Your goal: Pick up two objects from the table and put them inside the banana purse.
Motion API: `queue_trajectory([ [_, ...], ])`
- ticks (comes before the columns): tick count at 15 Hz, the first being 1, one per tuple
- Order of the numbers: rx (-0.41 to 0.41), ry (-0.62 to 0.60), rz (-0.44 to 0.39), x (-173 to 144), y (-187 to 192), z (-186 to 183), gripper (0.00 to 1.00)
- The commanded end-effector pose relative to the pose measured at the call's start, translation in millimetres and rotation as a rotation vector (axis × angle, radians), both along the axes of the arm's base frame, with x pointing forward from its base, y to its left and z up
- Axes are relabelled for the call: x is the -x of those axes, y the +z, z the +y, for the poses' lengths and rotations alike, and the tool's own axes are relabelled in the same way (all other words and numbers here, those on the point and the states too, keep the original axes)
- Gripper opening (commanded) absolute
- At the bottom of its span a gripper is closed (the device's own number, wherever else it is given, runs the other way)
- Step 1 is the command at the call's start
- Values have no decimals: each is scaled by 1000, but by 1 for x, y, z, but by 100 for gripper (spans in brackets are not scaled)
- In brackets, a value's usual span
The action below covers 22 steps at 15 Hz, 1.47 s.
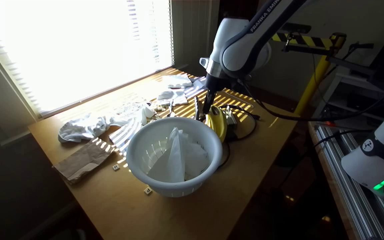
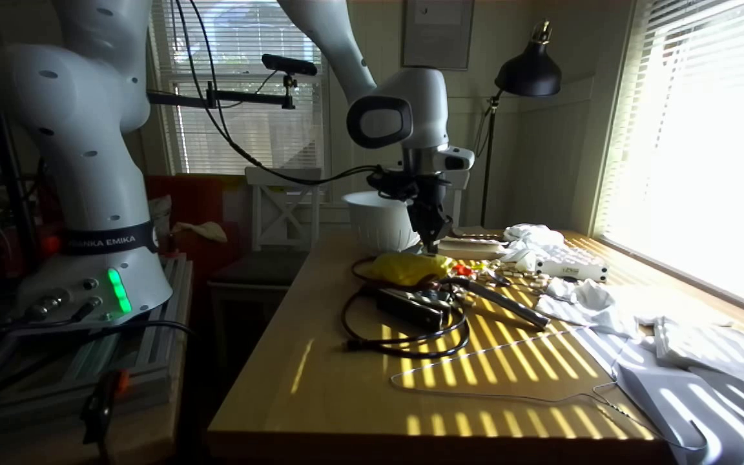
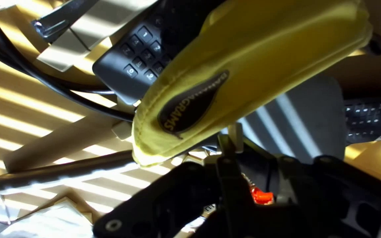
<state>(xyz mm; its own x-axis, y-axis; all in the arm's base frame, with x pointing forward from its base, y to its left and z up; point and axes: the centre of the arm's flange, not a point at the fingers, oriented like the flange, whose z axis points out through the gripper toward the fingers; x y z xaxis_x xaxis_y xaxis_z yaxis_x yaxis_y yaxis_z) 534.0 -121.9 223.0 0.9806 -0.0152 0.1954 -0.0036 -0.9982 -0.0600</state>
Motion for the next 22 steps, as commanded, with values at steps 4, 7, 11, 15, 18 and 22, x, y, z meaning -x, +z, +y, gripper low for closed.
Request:
queue_trajectory([
  [4, -39, 10, 94, 17, 9, 3, 3],
  [7, -61, -8, 48, 13, 13, 6, 3],
  [11, -51, -55, -8, 0, 18, 5, 3],
  [15, 5, -100, -47, -10, -6, -2, 3],
  [18, -9, -86, -40, -2, -2, -3, 3],
  [22, -14, -91, -16, -2, -8, 1, 3],
])
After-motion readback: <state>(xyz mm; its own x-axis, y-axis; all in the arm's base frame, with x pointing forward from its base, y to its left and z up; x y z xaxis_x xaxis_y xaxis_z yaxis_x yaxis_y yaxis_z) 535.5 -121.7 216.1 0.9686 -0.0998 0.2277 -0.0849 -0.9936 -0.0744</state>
